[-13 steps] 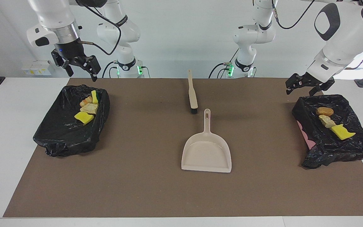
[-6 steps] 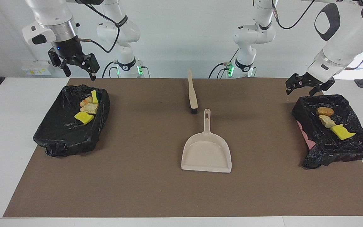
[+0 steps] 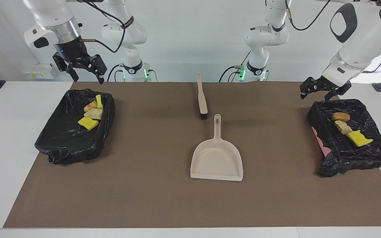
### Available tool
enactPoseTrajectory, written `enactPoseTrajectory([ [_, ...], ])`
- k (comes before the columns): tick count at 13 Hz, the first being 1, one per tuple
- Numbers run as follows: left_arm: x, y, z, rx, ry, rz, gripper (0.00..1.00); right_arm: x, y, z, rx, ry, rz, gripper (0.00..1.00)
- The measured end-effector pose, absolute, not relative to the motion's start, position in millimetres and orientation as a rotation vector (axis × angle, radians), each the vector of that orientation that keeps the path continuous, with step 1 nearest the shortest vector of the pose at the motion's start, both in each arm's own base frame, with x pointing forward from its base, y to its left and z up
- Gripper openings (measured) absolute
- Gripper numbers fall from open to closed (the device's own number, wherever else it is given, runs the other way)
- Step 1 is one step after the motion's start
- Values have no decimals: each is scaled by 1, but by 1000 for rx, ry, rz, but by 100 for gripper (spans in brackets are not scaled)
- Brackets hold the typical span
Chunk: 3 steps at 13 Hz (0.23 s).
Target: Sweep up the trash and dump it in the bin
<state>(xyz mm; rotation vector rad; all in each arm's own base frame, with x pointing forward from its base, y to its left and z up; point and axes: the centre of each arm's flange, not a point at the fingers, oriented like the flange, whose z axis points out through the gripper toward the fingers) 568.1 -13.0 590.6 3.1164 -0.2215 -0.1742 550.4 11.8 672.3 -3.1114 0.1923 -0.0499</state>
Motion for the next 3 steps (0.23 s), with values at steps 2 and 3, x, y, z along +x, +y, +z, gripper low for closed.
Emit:
enactPoseTrajectory([
  [2,568,-13,591,3116,-221,-175,100,550,10,672,-3116,120,-51,100],
  [3,568,-13,591,3116,-221,-176,100,550,10,672,-3116,112,-51,100],
])
